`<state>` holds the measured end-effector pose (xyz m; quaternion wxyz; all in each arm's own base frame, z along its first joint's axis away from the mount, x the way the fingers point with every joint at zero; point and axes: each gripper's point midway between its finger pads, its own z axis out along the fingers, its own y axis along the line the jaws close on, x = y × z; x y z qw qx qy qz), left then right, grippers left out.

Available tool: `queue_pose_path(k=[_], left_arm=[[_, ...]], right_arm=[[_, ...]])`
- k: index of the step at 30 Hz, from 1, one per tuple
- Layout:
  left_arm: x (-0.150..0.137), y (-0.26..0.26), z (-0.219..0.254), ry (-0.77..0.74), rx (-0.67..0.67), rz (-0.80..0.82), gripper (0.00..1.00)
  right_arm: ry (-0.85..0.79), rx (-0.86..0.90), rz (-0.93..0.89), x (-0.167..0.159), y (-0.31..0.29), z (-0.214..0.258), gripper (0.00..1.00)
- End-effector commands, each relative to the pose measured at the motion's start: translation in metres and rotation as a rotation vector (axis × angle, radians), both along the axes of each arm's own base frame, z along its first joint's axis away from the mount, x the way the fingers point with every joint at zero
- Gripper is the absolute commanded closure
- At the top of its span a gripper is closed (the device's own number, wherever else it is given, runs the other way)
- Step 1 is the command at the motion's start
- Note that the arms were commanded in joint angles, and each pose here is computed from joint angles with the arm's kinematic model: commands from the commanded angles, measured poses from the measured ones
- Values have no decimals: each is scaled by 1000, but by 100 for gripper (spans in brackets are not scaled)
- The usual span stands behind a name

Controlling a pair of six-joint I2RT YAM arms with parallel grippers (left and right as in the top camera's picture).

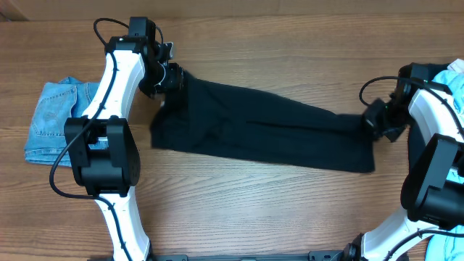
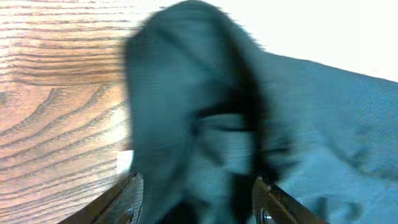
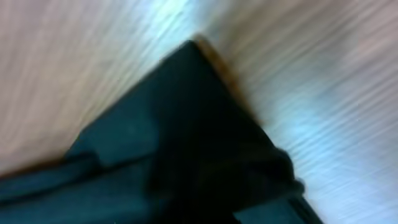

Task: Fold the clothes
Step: 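Hold both shirt ends and stretch the folded strip straight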

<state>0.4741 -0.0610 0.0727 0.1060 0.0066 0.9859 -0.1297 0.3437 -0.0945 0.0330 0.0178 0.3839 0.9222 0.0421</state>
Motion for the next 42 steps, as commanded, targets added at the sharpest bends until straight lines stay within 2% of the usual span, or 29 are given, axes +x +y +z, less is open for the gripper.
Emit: queue_pose_path(k=[1, 2, 5, 7, 9, 10, 12, 14, 18, 24, 26, 31, 32, 34, 35, 36, 38, 39, 40, 42], left_arm=[[8, 0, 16, -45, -14, 5, 40], [8, 0, 15, -43, -14, 5, 40], [7, 0, 15, -40, -14, 5, 40], [4, -10, 18, -37, -72, -34, 40], [-1, -32, 26, -41, -194, -114, 39], [-4, -40, 30, -36, -243, -130, 38], [-12, -51, 32, -18, -280, -167, 37], [-20, -54, 26, 5, -225, -197, 36], [-20, -54, 5, 9, -27, -233, 32], [-8, -72, -6, -43, 16, -272, 42], [-7, -66, -16, -27, 68, -259, 52], [-10, -58, -31, 16, 98, -235, 48], [-8, -58, -31, 8, 100, -234, 55], [-6, -58, -31, -2, 99, -233, 77], [-5, -58, -31, -2, 99, -233, 95], [-6, -51, -31, 10, 118, -207, 96], [-8, -19, -32, 52, 185, -77, 96], [-8, -10, -33, 63, 183, -57, 96], [-9, -2, -33, 74, 173, -38, 96], [-11, 12, -32, 93, 141, -2, 96]], right_arm=[[34, -179, -45, -10, -31, 15, 81], [48, -199, -47, -13, -35, 15, 61], [1, -116, -7, -5, -27, 15, 42], [-93, 22, 101, 10, -7, 17, 40], [-183, 143, 187, 22, 12, 23, 37], [-240, 200, 255, 29, 24, 28, 38], [-283, 252, 290, 33, 34, 33, 47], [-282, 252, 286, 33, 34, 33, 50], [-281, 252, 286, 33, 34, 33, 52], [-270, 254, 284, 31, 34, 32, 55], [-261, 257, 282, 29, 34, 32, 55], [-238, 242, 279, 25, 32, 30, 55], [-238, 242, 279, 25, 32, 30, 55], [-237, 240, 279, 24, 32, 30, 55], [-229, 230, 274, 24, 30, 29, 56], [-134, 133, 184, 11, 11, 21, 58], [-86, 87, 153, 3, 3, 18, 64], [-82, 87, 152, 2, 3, 18, 73], [-82, 87, 152, 2, 3, 18, 77], [-76, 88, 143, 1, 3, 18, 78]])
